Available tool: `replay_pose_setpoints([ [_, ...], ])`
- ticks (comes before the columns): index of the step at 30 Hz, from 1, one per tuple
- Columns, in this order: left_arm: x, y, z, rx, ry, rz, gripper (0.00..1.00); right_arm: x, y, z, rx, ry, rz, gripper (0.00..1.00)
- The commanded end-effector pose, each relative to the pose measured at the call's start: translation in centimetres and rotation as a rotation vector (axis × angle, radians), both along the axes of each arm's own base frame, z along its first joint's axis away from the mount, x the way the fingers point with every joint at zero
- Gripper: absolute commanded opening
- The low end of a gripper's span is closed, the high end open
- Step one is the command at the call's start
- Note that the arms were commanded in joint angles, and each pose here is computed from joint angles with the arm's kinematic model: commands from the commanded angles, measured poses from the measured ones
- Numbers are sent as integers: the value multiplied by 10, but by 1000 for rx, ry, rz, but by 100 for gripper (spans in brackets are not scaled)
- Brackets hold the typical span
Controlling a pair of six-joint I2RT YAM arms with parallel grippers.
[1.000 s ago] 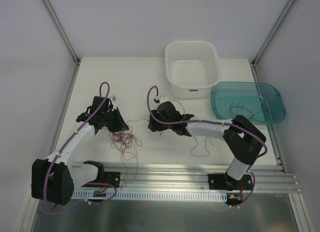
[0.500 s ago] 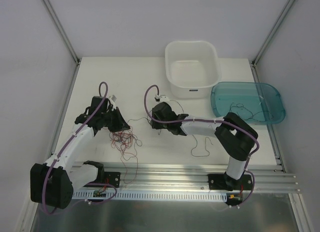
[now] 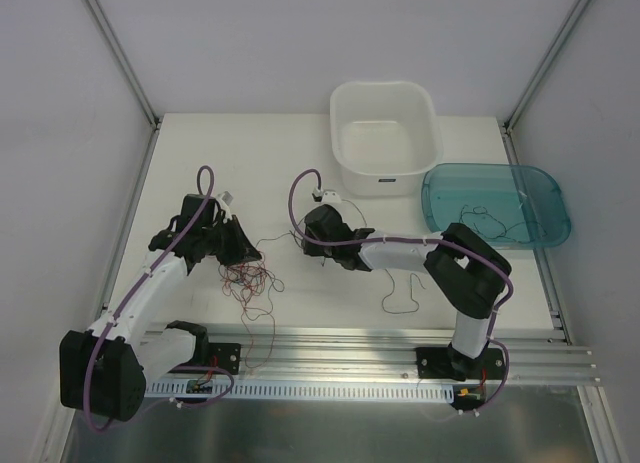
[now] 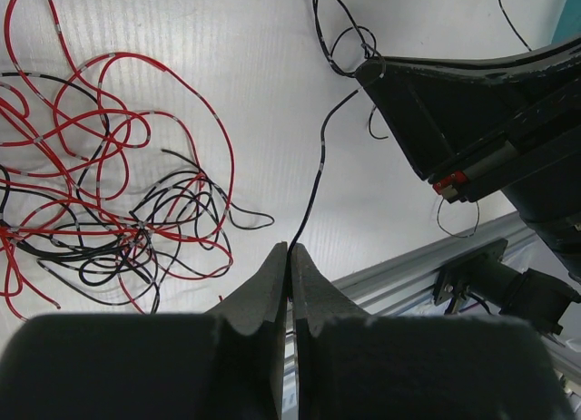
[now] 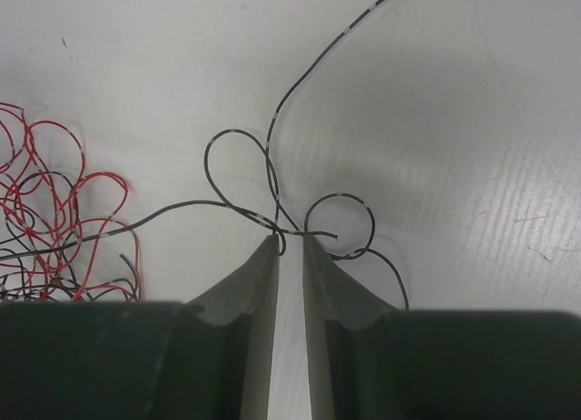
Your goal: Untangle the cables
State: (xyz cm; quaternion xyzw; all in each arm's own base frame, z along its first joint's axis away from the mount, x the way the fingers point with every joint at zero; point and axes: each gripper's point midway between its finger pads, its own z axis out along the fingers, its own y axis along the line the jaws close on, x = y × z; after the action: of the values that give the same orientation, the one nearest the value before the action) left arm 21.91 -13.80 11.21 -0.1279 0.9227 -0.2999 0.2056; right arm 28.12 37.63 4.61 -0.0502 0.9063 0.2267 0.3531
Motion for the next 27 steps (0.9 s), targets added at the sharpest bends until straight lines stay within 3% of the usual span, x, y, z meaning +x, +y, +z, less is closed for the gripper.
replay_pose_setpoints([
  [1, -5, -8, 6, -41, -9, -21, 0, 8, 18, 17, 93, -45, -9, 21],
  [6, -5, -9, 8, -47, -15, -25, 0, 11, 22, 19, 112, -50, -10, 19],
  [11, -6, -9, 11, -53, -25, -28, 0, 13, 15, 14, 98, -46, -28, 1],
  [27, -3, -3, 19, -20, -76, -22, 0, 27, -85, 4, -2, -22, -164, 1],
])
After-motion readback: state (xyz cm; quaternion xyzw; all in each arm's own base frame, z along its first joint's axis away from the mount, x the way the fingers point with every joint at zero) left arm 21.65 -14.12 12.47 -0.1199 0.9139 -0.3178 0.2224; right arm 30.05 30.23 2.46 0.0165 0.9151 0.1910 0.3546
